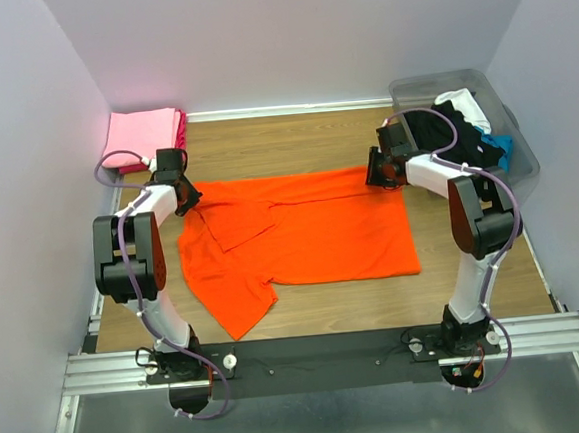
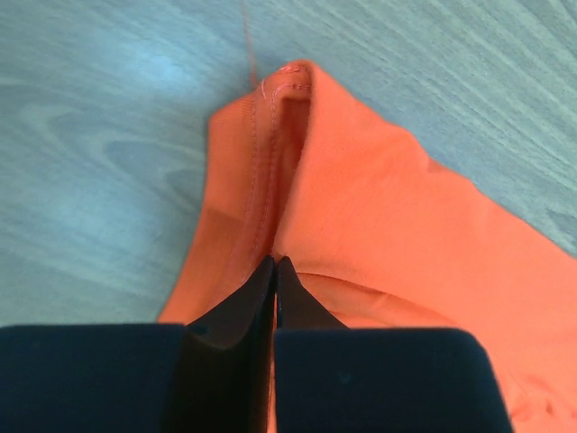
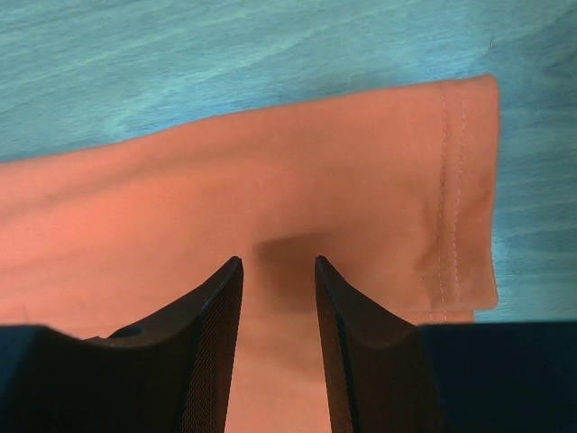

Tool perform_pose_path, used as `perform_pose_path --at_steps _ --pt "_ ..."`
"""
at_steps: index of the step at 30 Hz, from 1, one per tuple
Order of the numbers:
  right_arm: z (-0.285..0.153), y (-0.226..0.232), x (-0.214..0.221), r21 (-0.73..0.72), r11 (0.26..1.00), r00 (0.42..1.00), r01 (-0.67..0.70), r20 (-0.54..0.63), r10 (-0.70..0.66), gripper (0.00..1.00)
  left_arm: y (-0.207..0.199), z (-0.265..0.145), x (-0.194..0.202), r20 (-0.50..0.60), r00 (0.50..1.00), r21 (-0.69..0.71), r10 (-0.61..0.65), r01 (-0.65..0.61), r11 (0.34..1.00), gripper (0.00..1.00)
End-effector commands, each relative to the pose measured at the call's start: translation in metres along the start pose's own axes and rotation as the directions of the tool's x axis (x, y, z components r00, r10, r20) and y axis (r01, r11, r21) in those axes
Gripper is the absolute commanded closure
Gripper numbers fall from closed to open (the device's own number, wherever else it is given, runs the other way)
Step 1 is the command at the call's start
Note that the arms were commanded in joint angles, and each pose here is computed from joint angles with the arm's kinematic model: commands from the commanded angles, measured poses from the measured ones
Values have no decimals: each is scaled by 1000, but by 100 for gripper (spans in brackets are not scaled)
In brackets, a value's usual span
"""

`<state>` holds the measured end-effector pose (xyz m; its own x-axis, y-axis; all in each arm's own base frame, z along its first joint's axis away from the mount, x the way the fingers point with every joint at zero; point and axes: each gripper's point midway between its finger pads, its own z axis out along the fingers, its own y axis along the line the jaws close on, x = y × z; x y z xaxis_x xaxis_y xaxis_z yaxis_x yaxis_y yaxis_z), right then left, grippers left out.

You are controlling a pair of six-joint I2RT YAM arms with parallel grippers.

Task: Fold and stack the t-shirts
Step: Fold the tshirt

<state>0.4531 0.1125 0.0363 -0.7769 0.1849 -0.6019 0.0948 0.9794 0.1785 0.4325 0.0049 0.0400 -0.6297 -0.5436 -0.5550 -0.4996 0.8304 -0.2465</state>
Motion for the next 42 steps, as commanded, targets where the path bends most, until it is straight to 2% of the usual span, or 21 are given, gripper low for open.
perform_pose_path --at_steps 1,7,11,13,17,21,24,29,33,37,42 --pt "12 -14 12 47 998 999 -40 -18 41 55 15 -16 -5 33 999 -68 -7 9 998 92" --pt "14 -19 18 62 997 998 -49 -27 51 55 28 -8 12 -6 1000 -108 -3 2 994 92" --pt "6 -12 6 34 998 999 -48 -2 48 55 30 -4 16 -12 1000 -115 -17 15 993 87" --pt "2 -11 -1 31 998 999 -45 16 45 55 29 -9 9 12 1000 -116 -24 25 993 81" --pt "-6 -6 -21 21 999 997 -35 63 34 55 30 -15 -4 50 998 -131 -43 49 990 64" --pt "-9 -4 -35 22 999 995 -35 94 33 55 19 -24 -20 77 995 -87 -70 76 993 51" --pt "-9 -7 -39 36 999 994 -30 106 26 55 4 -33 -35 102 991 -33 -89 93 995 46" --pt "-12 -10 -35 39 999 995 -6 100 2 56 -18 -37 -56 136 988 13 -75 74 997 46" --pt "-10 -12 -37 52 999 995 -9 103 4 56 -38 -26 -60 123 992 58 -39 32 998 54" --pt "-3 -11 -42 58 998 994 -23 110 17 56 -34 0 -50 83 996 29 -30 28 999 63" --pt "10 -27 -39 100 993 994 -62 95 53 56 -25 25 -41 63 997 -22 -36 37 999 68"
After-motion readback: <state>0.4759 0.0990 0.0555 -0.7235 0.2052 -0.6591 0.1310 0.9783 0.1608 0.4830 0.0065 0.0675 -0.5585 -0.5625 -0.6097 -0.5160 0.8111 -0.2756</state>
